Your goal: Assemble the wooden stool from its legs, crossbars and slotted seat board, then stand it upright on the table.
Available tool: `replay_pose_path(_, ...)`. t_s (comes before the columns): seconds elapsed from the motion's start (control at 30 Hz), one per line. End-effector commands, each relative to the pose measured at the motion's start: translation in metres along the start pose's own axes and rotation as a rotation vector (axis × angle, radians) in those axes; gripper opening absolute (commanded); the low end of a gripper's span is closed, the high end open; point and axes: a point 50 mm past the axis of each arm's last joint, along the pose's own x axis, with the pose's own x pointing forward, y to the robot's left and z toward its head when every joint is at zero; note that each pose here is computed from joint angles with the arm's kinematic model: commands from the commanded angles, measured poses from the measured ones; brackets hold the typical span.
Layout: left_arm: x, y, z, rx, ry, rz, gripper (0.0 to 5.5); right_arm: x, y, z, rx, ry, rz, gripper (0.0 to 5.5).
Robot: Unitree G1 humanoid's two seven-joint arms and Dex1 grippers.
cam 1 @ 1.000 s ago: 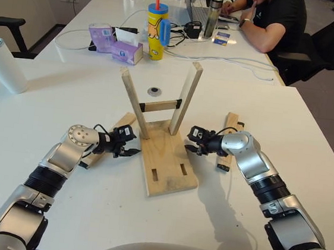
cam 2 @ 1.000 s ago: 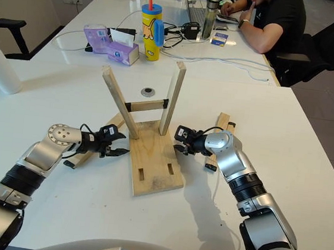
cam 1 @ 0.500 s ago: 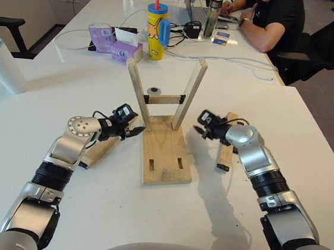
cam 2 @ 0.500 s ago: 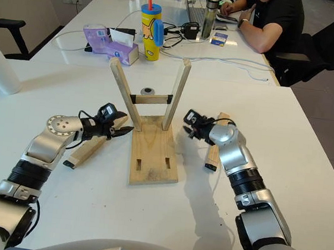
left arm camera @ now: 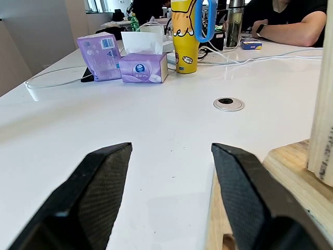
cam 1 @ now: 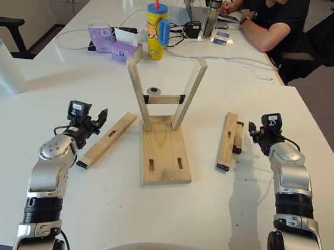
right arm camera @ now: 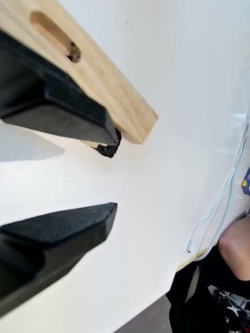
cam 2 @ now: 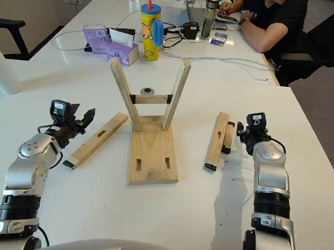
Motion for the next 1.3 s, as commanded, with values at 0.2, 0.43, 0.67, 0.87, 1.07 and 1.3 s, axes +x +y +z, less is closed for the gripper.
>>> replay_pose_path(0.2, -0.006, -0.006, -0.013, 0.001, 0.02, 0.054, 2.84, -0.007, 0.019, -0.025, 0.194, 0.157, 0.049, 2.09)
replay_pose_path(0.43, -0.006, -0.009, -0.012, 0.006, 0.018, 0.046, 2.84, -0.009, 0.025, -0.027, 0.203, 0.2, 0.068, 2.09)
replay_pose_path(0.67, -0.005, -0.013, -0.009, 0.006, 0.011, 0.038, 2.84, -0.01, 0.039, -0.026, 0.244, 0.257, 0.143, 2.09)
replay_pose_path(0.87, -0.004, -0.014, -0.007, 0.003, 0.004, 0.037, 2.84, -0.009, 0.032, -0.028, 0.229, 0.286, 0.089, 2.09)
replay_pose_path(1.07, -0.004, -0.015, -0.008, 0.004, 0.003, 0.036, 2.84, -0.007, 0.026, -0.024, 0.205, 0.253, 0.047, 1.5)
replay_pose_path(1.3, -0.004, -0.015, -0.006, 0.006, 0.0, 0.035, 2.84, -0.005, 0.025, -0.01, 0.221, 0.19, 0.02, 0.42)
